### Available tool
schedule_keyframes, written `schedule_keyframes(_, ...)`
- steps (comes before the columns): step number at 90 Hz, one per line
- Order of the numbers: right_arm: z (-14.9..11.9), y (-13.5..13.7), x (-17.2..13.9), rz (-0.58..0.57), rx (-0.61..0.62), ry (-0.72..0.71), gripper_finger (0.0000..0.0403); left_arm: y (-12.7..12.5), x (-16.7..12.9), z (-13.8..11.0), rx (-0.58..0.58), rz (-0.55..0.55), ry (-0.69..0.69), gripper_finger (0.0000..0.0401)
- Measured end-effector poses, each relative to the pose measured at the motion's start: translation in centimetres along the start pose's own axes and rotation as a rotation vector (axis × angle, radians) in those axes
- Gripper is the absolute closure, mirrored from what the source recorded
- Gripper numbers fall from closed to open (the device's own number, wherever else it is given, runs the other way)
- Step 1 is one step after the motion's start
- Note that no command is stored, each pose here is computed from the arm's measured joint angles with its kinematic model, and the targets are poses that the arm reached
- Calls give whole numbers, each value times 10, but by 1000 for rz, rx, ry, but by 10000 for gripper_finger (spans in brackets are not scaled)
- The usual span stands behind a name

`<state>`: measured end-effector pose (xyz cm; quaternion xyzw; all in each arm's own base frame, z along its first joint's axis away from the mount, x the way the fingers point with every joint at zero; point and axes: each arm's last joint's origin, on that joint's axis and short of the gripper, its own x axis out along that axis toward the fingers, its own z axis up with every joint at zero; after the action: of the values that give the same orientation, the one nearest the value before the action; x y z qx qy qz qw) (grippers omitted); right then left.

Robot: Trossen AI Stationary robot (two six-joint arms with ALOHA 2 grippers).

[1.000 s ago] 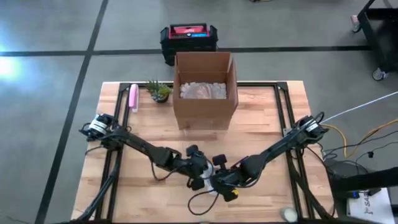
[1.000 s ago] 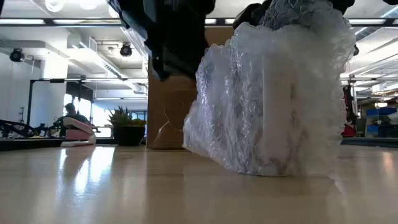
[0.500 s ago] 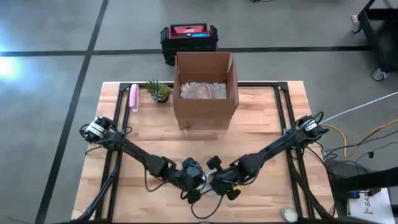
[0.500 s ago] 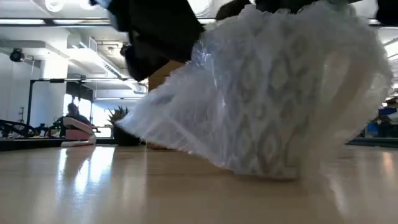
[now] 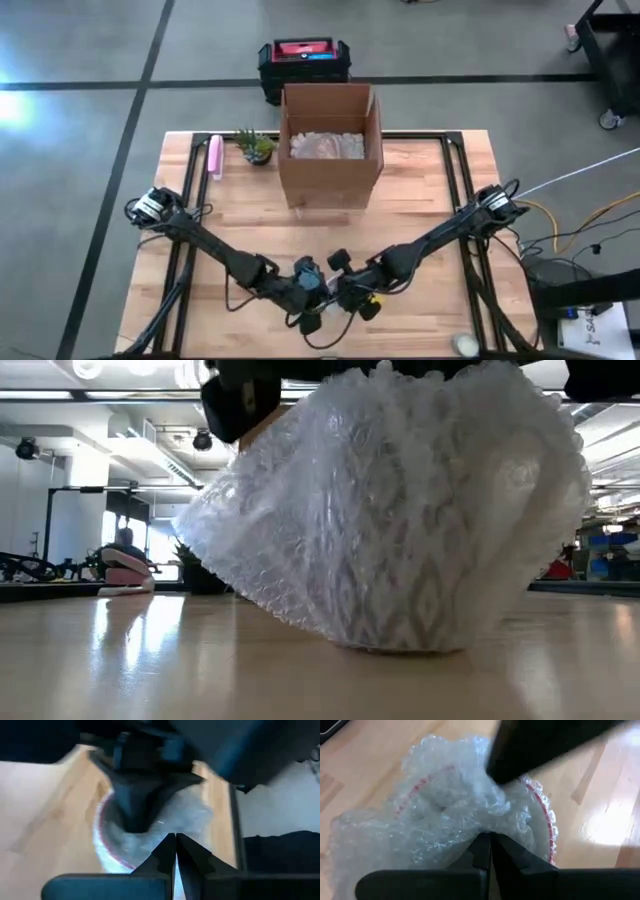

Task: Wrap mug
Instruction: Wrap the gray mug with the bubble wrap

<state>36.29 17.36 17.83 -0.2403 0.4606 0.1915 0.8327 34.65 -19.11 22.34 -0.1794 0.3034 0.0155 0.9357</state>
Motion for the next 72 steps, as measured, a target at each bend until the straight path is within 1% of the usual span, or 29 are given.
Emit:
schedule_keyframes(9, 0, 0, -1, 0, 19, -2, 403, 10, 11, -6, -1, 39, 25, 401)
schedule_keyframes(18, 5, -2, -9, 6, 54, 17, 403, 15, 18, -9, -3, 54, 31, 401)
schedule_keyframes(31, 19, -7, -48, 16, 158, 56, 403, 16, 21, -9, -2, 59, 33, 401)
schedule_keyframes(38, 19, -6, -65, 27, 206, 95, 403, 16, 21, -9, 1, 60, 34, 401)
schedule_keyframes(45, 21, 1, -74, 59, 239, 91, 403, 16, 21, -9, 1, 61, 35, 401)
schedule_keyframes(55, 24, 18, -82, 134, 246, 67, 403, 17, 21, -10, 2, 63, 36, 401)
schedule_keyframes(64, 20, 36, -74, 152, 217, 105, 403, 17, 21, -10, 2, 64, 37, 401)
schedule_keyframes(72, 15, 46, -66, 159, 172, 146, 403, 17, 21, -10, 1, 62, 35, 401)
